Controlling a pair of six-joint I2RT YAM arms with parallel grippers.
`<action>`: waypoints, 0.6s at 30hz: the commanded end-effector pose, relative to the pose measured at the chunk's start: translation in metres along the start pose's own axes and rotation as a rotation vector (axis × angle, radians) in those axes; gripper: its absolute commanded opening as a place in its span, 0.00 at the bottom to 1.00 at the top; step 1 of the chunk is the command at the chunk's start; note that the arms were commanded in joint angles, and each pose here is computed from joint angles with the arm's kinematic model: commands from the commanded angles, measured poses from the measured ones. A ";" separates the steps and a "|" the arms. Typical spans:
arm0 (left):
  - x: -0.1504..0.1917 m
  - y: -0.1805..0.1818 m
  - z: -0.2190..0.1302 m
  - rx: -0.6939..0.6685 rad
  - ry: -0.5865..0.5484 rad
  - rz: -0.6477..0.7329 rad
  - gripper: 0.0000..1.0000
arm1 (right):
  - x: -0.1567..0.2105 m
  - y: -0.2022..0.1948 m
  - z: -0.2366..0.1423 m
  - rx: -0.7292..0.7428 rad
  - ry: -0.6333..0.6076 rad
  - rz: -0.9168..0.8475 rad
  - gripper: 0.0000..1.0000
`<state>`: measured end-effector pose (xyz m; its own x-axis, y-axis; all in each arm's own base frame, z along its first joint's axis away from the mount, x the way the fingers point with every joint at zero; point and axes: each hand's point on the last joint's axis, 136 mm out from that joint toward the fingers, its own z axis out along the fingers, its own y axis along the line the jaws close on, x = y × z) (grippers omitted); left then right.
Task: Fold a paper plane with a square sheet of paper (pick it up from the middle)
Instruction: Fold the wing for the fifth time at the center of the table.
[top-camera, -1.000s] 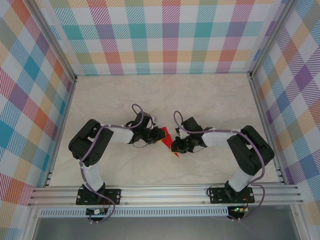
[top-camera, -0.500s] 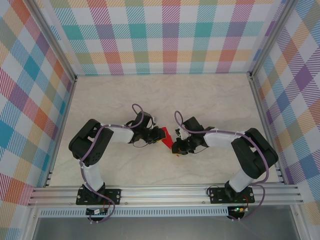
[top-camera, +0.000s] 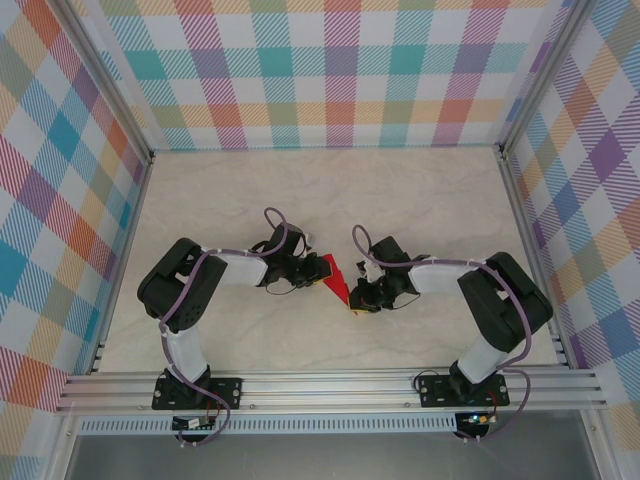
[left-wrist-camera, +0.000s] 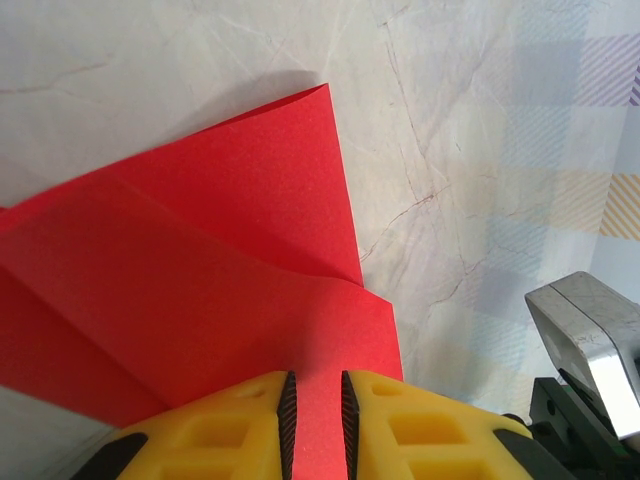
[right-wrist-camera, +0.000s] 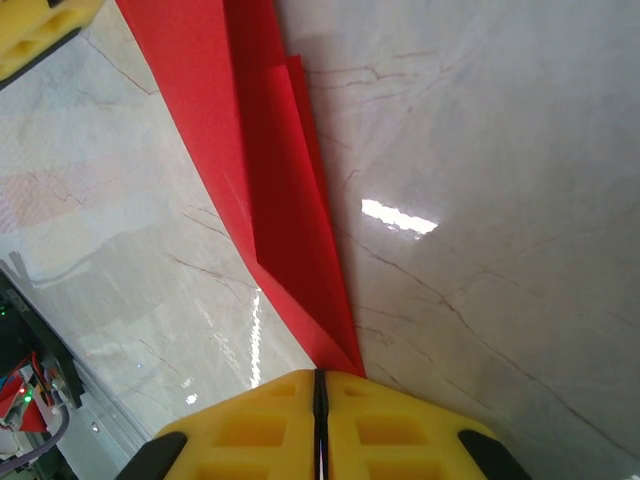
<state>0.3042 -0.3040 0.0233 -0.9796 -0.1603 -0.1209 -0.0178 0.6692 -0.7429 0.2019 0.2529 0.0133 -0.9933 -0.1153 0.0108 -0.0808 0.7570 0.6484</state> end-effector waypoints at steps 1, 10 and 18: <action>0.026 0.052 0.018 -0.153 0.071 -0.041 0.22 | 0.016 -0.030 0.010 0.073 0.052 0.058 0.09; 0.027 0.055 0.017 -0.165 0.071 -0.040 0.22 | 0.016 -0.024 0.000 0.036 0.023 0.059 0.09; 0.027 0.054 0.017 -0.164 0.070 -0.040 0.21 | 0.022 -0.033 -0.001 0.038 0.021 0.093 0.10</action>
<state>0.3041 -0.3040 0.0232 -0.9798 -0.1576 -0.1232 -0.0145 0.6701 -0.7422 0.2024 0.2465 0.0130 -0.9962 -0.0868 0.0039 -0.0610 0.7308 0.6799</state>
